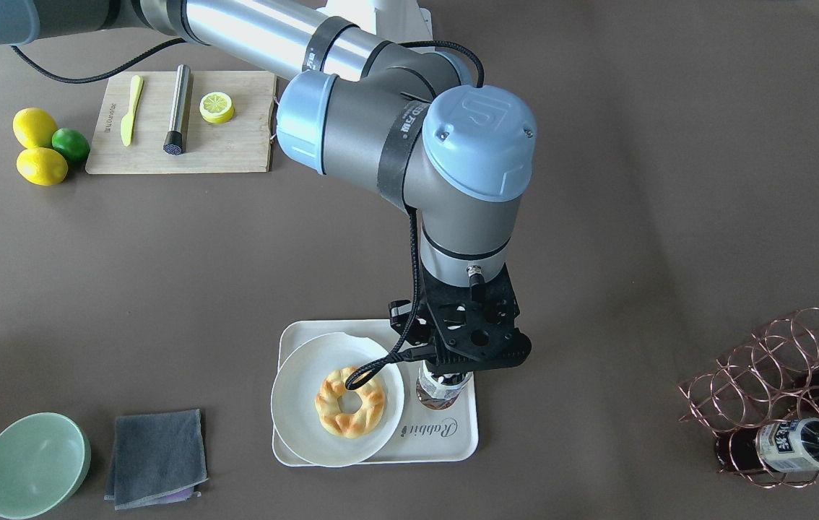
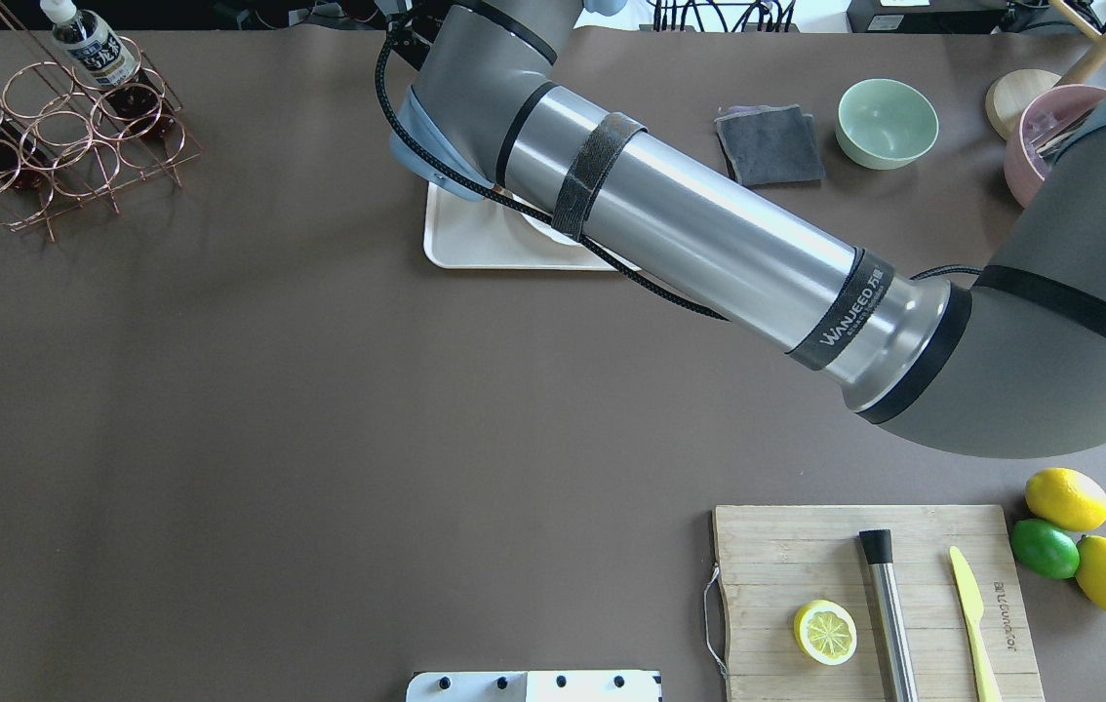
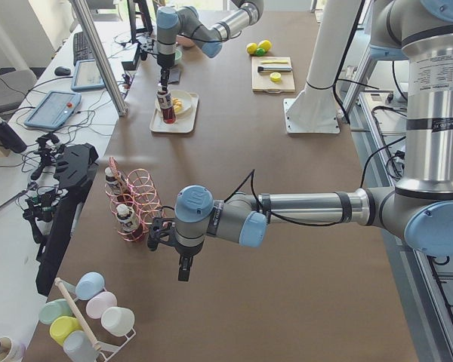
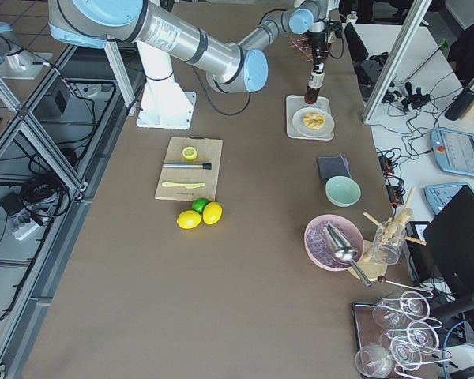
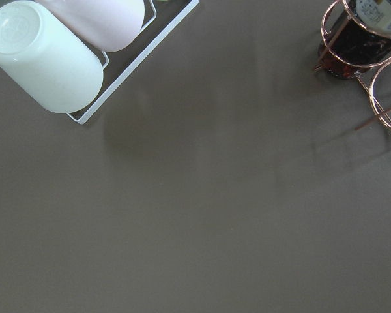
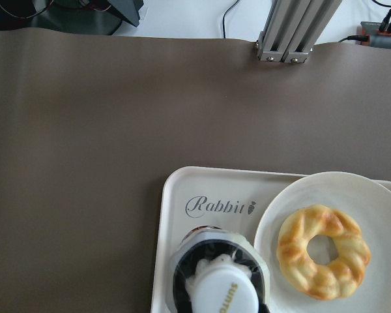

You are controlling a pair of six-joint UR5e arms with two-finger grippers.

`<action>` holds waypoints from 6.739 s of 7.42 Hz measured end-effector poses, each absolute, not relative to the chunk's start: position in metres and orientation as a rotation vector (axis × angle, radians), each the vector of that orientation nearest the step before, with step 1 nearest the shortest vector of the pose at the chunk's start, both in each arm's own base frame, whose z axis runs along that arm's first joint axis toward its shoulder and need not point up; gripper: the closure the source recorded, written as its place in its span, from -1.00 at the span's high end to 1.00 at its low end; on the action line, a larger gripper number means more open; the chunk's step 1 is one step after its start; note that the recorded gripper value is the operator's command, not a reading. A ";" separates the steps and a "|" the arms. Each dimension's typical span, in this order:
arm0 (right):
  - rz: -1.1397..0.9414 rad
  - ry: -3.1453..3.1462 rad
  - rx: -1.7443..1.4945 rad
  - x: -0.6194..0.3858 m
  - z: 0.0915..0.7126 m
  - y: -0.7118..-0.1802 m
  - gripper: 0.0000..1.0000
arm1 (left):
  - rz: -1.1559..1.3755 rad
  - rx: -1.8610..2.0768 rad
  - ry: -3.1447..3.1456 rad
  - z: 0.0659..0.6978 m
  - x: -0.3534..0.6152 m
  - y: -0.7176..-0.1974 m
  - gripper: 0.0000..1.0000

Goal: Place tea on tray

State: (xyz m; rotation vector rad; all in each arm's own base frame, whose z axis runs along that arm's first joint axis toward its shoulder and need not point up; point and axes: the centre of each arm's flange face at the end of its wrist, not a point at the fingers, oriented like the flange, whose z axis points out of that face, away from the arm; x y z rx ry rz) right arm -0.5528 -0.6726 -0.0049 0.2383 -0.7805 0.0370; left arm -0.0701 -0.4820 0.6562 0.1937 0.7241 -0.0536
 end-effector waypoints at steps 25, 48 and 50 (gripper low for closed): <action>-0.393 -0.498 0.106 -0.075 0.393 -0.582 1.00 | -0.108 0.167 0.752 0.674 -0.089 -0.477 0.96; -0.107 -0.747 0.016 0.101 0.650 -0.513 1.00 | -0.141 0.108 0.832 0.610 -0.092 -0.475 0.96; -0.101 -0.749 0.014 0.101 0.650 -0.513 1.00 | -0.140 0.110 0.831 0.609 -0.092 -0.477 0.96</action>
